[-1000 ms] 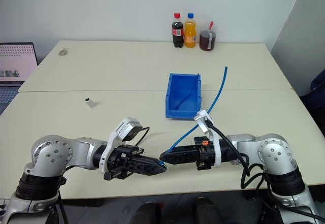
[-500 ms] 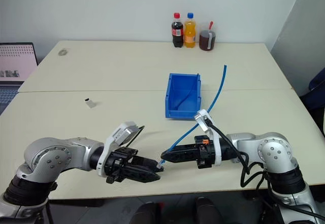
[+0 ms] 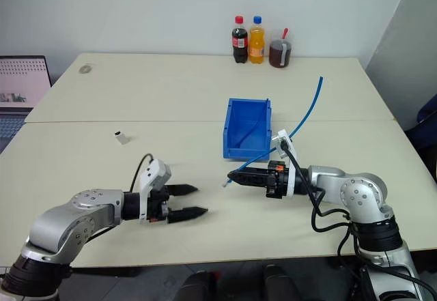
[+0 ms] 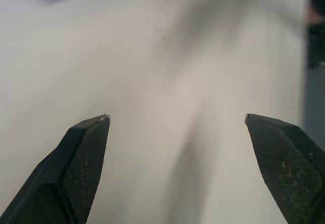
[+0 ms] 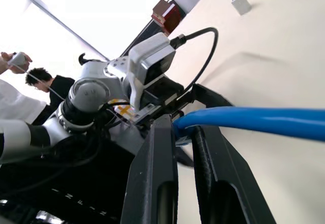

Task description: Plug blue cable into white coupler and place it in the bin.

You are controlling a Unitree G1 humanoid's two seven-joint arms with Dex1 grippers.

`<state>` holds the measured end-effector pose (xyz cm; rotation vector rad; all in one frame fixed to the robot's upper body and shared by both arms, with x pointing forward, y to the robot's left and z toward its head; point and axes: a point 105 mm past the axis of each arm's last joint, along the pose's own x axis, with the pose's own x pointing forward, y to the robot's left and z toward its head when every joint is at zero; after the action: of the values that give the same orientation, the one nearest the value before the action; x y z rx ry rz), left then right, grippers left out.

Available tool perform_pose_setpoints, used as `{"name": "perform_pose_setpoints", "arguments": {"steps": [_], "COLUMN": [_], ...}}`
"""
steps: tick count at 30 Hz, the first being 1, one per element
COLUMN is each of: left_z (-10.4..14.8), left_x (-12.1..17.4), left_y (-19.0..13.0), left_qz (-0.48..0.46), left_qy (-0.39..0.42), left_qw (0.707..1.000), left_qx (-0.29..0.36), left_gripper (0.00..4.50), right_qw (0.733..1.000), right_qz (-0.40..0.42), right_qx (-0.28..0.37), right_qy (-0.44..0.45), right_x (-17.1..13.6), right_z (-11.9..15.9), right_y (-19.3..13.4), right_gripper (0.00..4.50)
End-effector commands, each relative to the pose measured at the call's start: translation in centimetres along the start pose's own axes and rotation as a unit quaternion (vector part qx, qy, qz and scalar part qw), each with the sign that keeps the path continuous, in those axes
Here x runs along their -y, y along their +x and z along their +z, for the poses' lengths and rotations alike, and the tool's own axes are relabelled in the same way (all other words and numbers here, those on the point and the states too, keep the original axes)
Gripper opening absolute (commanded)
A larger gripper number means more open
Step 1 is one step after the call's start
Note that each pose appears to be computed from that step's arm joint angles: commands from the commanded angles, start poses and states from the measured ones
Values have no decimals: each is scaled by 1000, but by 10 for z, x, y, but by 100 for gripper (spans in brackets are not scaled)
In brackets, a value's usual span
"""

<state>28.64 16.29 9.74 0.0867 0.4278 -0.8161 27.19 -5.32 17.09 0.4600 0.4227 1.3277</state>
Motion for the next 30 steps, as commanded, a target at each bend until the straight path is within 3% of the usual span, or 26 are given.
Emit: {"name": "perform_pose_setpoints", "arguments": {"steps": [1,7,10,21,30], "left_z": [7,-4,0,18,31], "left_x": [-62,-116,-135,-179,-190], "left_y": [-19,-38,-38,-30,-19], "left_qz": [271,529,569,602,574], "left_qy": [-9,-67,-73,-106,-102], "left_qw": [961,842,813,777,795], "left_qx": [57,89,104,152,166], "left_gripper": [447,447,447,447,447], "right_qw": [999,999,998,997,996], "right_qz": [-6,-9,-12,-31,-49], "right_qx": [30,40,40,40,42], "right_qy": [-28,-32,-39,-52,-53], "right_x": [0,6,8,9,8], "right_z": [14,21,27,33,33], "right_y": [1,6,8,4,-4], "right_gripper": [14,14,14,14,14]}}
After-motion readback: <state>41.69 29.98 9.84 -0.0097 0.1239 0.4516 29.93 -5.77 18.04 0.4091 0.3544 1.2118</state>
